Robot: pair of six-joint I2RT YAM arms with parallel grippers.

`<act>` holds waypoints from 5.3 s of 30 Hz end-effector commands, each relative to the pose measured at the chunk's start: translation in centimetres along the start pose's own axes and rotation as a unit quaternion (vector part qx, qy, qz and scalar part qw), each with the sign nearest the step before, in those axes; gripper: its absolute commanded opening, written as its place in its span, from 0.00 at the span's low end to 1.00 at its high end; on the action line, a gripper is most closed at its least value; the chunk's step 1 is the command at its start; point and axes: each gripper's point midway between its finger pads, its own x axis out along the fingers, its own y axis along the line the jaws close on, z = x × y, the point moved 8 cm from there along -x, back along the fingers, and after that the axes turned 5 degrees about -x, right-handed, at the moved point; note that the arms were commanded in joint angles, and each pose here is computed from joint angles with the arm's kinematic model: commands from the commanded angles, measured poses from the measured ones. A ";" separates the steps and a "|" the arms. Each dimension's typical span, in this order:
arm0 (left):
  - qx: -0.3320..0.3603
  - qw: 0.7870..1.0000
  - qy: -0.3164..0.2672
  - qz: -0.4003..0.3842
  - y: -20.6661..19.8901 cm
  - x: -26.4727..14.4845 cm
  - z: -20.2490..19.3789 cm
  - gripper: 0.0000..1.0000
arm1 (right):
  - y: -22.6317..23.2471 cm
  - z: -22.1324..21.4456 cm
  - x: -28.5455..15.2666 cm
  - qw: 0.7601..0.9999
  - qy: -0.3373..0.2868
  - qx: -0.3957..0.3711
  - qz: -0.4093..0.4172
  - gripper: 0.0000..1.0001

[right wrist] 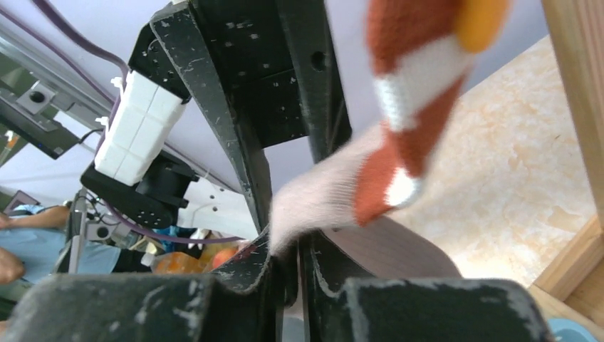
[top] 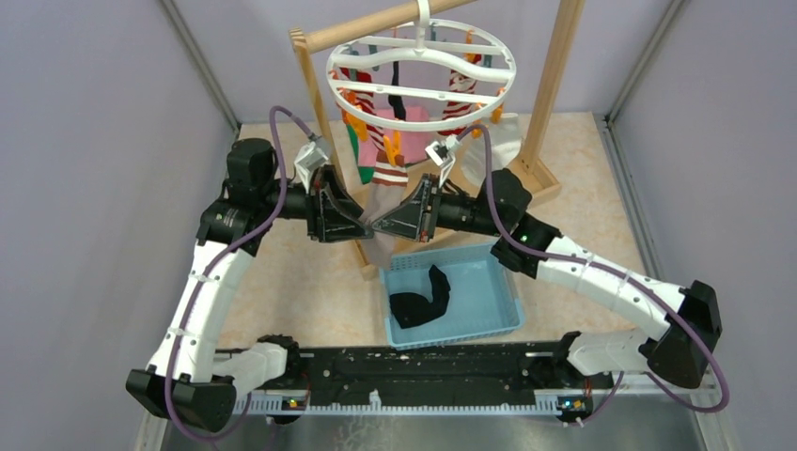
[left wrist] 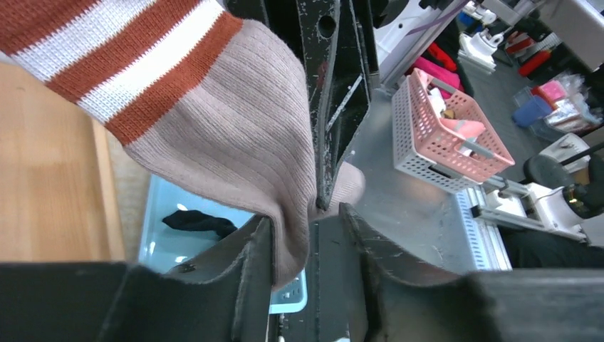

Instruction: Remove the socks clipped to the hanger

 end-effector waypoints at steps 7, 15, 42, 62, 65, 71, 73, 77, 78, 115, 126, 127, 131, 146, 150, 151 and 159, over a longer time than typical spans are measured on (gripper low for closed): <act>0.041 0.999 -0.018 0.030 -0.2 -0.2 1.2 0.00 | 0.2 2.9 -1.6 0.996 -0.055 -0.029 -0.070 0.48; 0.037 0.998 -0.021 0.047 -0.1 -0.2 1.1 0.00 | 0.0 4.8 -3.4 0.985 -0.080 -0.073 -0.136 0.73; 0.011 0.996 -0.023 0.082 2.8 0.7 0.1 0.00 | -1.0 11.4 0.5 0.916 -0.193 -0.221 -0.274 0.87; 0.028 0.995 -0.004 0.094 2.4 2.3 -1.5 0.00 | 0.3 9.2 2.9 0.878 -0.278 -0.258 -0.292 0.74; 0.031 0.995 -0.004 0.090 2.0 2.4 -1.2 0.00 | 0.2 9.4 3.0 0.874 -0.283 -0.257 -0.299 0.73; 0.037 0.995 -0.007 0.095 1.9 2.3 -0.8 0.00 | 0.3 9.7 3.0 0.873 -0.281 -0.260 -0.303 0.57; 0.040 0.994 -0.010 0.101 1.9 2.3 -0.7 0.00 | 0.5 9.8 3.0 0.875 -0.280 -0.260 -0.298 0.51; 0.038 0.993 -0.011 0.114 2.1 2.1 -1.0 0.00 | 0.9 10.1 3.0 0.878 -0.276 -0.262 -0.290 0.33; 0.036 0.992 -0.010 0.119 2.2 2.1 -1.1 0.00 | 1.0 10.1 3.0 0.879 -0.275 -0.263 -0.289 0.29; 0.042 0.985 0.168 0.018 4.3 9.4 -8.4 0.00 | -2.9 2.0 -12.7 0.843 -0.124 -0.096 -0.514 0.93; 0.126 0.965 0.229 0.030 4.9 11.0 -7.6 0.99 | -7.7 4.3 -17.0 0.788 -0.181 -0.079 -0.584 0.99; 0.135 0.963 0.232 0.039 4.8 10.8 -7.1 0.99 | -8.0 4.7 -17.0 0.790 -0.179 -0.090 -0.579 0.99; 0.160 0.956 0.231 0.085 4.2 9.8 -4.4 0.99 | -9.3 7.2 -16.0 0.808 -0.177 -0.139 -0.544 0.97; 0.130 0.975 0.139 0.111 2.2 5.4 -2.3 0.99 | -10.5 11.8 -13.1 0.833 -0.208 -0.238 -0.455 0.00; 0.096 0.984 0.100 0.110 2.4 4.3 -0.7 0.99 | -9.0 10.0 -12.4 0.868 -0.206 -0.214 -0.399 0.00; 0.090 0.986 0.094 0.108 2.5 4.1 -0.4 0.99 | -8.5 9.5 -12.1 0.878 -0.203 -0.205 -0.381 0.00; 0.093 0.988 0.054 0.113 1.8 3.9 1.3 0.99 | -4.6 6.0 -7.3 0.946 -0.127 -0.170 -0.246 0.00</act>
